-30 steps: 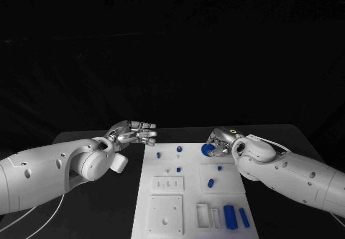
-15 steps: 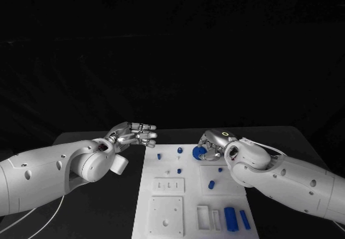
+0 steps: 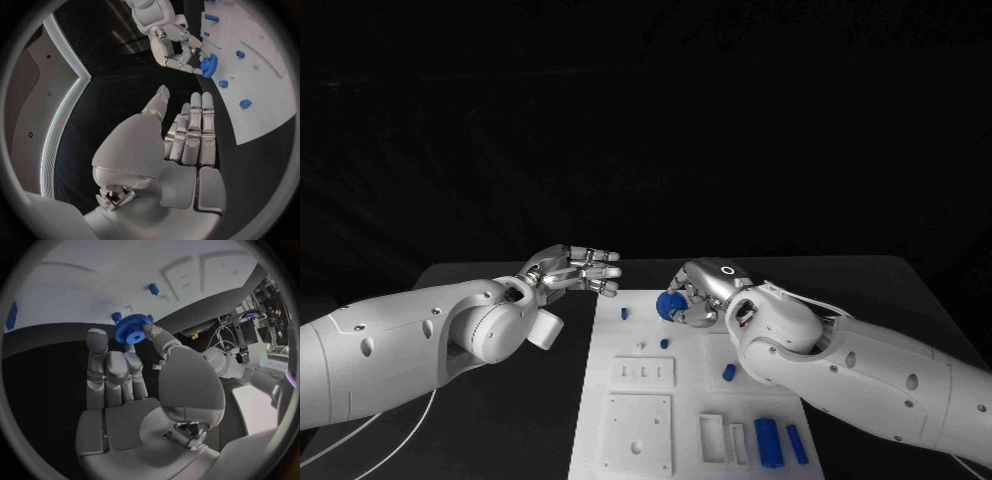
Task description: Assemble the parts on the task board
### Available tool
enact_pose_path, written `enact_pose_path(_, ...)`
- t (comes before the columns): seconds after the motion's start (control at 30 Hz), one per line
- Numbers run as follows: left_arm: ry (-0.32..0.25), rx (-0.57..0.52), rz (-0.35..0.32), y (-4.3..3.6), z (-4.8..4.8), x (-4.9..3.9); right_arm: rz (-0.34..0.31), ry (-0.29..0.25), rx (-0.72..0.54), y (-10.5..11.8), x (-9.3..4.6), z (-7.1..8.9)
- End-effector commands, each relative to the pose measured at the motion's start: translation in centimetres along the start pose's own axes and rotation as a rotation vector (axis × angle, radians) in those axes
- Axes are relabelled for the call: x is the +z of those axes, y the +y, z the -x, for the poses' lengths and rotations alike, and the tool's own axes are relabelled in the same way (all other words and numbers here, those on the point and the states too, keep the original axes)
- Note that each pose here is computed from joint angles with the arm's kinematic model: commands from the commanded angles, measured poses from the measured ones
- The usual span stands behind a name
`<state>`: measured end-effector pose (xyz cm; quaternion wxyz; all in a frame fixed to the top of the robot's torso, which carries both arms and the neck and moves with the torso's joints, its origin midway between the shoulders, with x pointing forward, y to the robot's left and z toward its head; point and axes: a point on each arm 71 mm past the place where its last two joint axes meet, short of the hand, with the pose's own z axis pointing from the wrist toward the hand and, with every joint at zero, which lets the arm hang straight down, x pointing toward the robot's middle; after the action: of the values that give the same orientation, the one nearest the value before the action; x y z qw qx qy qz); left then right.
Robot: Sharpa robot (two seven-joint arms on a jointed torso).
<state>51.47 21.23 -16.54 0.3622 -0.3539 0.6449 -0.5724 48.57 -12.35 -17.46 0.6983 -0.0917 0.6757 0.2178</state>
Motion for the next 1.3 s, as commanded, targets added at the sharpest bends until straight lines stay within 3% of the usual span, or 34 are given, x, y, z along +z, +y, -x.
enact_pose_path(0.03, 0.015, -0.005, -0.005, -0.11, -0.28, 0.07, 0.013, -0.022, -0.039, 0.3, 0.2, -0.5)
enact_pose_path(0.57, 0.020, -0.006, -0.004, -0.10, -0.30, 0.18, 0.017, 0.020, -0.057, 1.2, 1.6, -3.6)
enact_pose_path(1.3, 0.027, -0.007, -0.001, -0.09, -0.44, 0.30, -0.020, 0.048, -0.071, 0.7, 2.5, -5.0)
